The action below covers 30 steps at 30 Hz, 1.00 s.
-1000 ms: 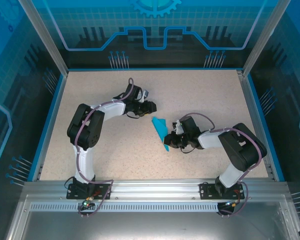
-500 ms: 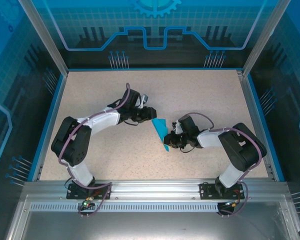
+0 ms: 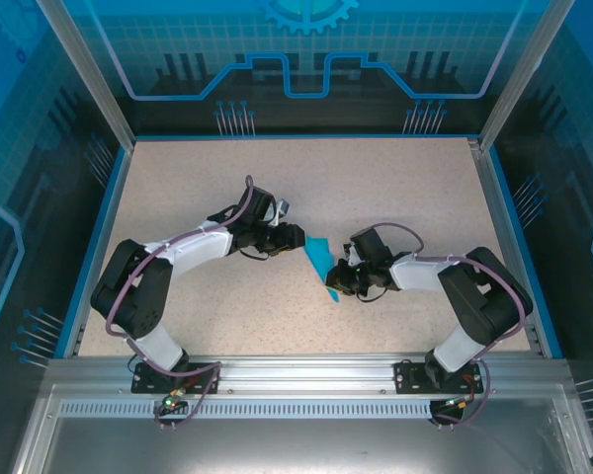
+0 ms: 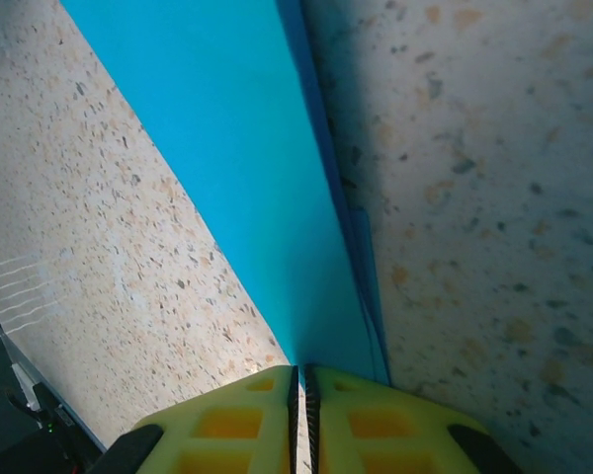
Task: Fold a paper plane with a square sheet of paper (pick it up from the middle)
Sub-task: Fold the wing for the fifth time at the center of the table.
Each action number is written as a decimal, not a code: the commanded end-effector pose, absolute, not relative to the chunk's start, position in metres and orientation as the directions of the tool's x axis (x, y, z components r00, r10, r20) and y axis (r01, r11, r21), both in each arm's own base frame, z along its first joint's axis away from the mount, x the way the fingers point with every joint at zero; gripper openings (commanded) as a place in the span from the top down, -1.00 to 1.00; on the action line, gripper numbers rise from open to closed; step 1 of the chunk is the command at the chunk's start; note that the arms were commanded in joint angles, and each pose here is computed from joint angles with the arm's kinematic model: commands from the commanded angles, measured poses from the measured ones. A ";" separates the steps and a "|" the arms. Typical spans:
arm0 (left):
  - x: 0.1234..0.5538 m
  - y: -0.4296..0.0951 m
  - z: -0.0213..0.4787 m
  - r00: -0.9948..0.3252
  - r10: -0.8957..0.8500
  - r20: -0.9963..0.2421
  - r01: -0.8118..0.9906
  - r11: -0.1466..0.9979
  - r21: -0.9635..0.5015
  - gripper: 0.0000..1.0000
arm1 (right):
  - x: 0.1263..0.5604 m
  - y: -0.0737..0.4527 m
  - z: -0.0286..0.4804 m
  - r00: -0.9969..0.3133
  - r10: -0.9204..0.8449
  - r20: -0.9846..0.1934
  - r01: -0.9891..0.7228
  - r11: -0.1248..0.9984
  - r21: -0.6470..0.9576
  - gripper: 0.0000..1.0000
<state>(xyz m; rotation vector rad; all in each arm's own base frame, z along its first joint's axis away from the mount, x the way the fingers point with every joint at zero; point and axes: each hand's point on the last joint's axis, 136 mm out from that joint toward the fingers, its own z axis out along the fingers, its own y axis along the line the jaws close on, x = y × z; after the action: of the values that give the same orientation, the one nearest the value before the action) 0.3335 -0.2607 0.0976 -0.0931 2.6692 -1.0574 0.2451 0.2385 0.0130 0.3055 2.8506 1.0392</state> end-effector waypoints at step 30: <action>0.314 -0.292 0.085 -0.951 -0.165 -0.262 -0.063 0.931 -0.359 -0.27 | 0.245 0.128 0.054 -0.867 0.436 -0.240 0.198 0.745 0.637 0.10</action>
<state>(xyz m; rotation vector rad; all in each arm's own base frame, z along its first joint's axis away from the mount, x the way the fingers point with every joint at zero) 0.3163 -0.3006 0.0969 -0.1019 2.7492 -0.7514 0.2558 0.1454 0.0634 0.4170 2.5843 0.8951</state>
